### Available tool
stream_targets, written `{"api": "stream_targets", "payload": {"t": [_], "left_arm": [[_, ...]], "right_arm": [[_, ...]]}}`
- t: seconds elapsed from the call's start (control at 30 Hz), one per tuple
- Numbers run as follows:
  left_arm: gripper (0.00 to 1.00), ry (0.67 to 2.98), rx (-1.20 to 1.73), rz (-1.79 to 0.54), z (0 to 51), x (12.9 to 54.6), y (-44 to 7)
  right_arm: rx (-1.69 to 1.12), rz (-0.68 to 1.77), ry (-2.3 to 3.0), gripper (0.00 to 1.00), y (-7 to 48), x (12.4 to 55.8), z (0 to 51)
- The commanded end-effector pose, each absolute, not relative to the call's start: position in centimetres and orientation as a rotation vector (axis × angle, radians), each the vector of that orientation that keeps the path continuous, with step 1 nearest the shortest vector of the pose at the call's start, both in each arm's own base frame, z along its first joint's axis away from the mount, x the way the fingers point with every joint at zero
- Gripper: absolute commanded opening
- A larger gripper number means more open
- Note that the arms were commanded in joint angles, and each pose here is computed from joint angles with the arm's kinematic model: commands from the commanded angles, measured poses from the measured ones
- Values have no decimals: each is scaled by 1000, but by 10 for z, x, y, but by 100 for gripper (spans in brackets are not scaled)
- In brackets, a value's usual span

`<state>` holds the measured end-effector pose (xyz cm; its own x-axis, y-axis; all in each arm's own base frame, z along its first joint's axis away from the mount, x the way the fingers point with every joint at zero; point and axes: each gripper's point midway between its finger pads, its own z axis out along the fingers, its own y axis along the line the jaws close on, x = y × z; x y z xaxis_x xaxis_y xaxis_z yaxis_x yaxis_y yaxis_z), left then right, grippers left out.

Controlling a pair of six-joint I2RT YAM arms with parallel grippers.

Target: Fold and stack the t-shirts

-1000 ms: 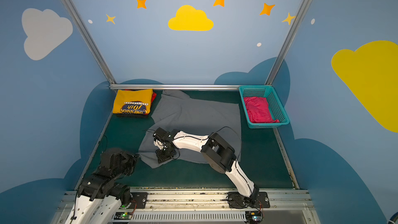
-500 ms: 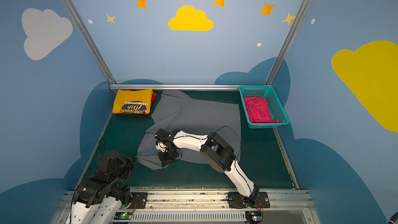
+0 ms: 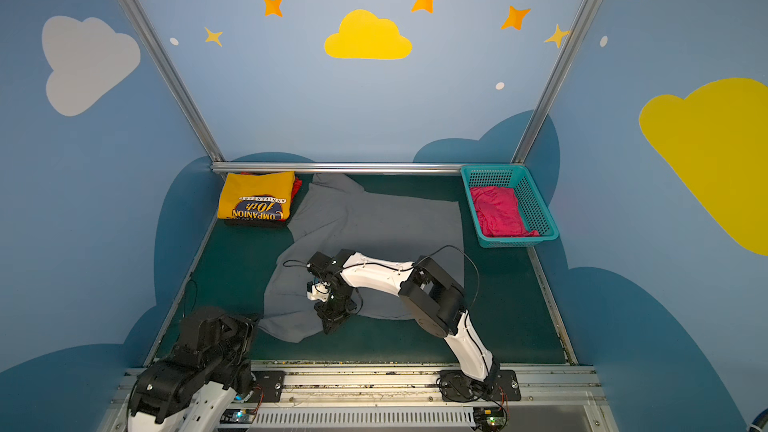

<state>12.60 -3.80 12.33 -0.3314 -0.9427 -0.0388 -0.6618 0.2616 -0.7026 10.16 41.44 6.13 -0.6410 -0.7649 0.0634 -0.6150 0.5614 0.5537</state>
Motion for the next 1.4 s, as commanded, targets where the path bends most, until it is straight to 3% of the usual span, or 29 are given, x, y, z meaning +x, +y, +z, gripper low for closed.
{"api": "stream_targets", "payload": {"t": [0.0, 0.2, 0.33, 0.53, 0.67, 0.77, 0.87, 1.1, 1.2, 1.37], "left_arm": [[50, 2241, -1512, -736, 104, 86, -38], [51, 2224, -1456, -742, 132, 95, -37], [51, 2197, -1383, -789, 151, 116, -43], [51, 2188, -1190, -757, 170, 190, -55], [53, 2280, -1068, -659, 169, 240, -64], [51, 2356, -980, -604, 161, 272, -72], [46, 2426, -894, -551, 151, 305, -80], [34, 2650, -798, -601, 106, 361, -99], [27, 2736, -794, -583, 79, 380, -100], [23, 2807, -827, -564, 44, 394, -98]], "right_arm": [[1168, -793, -2510, 20, 410, 104, 94], [1087, -903, -2643, 22, 389, 141, 128], [982, -855, -2814, 26, 345, 179, 139], [613, -588, -3101, 37, 232, 231, 132], [331, -423, -3215, 46, 160, 240, 120], [164, -390, -3257, 46, 130, 247, 113], [101, -346, -3281, 42, 121, 258, 111], [188, -317, -3206, 16, 147, 263, 92], [215, -281, -3169, 11, 155, 255, 75], [213, -189, -3115, 8, 154, 237, 51]]}}
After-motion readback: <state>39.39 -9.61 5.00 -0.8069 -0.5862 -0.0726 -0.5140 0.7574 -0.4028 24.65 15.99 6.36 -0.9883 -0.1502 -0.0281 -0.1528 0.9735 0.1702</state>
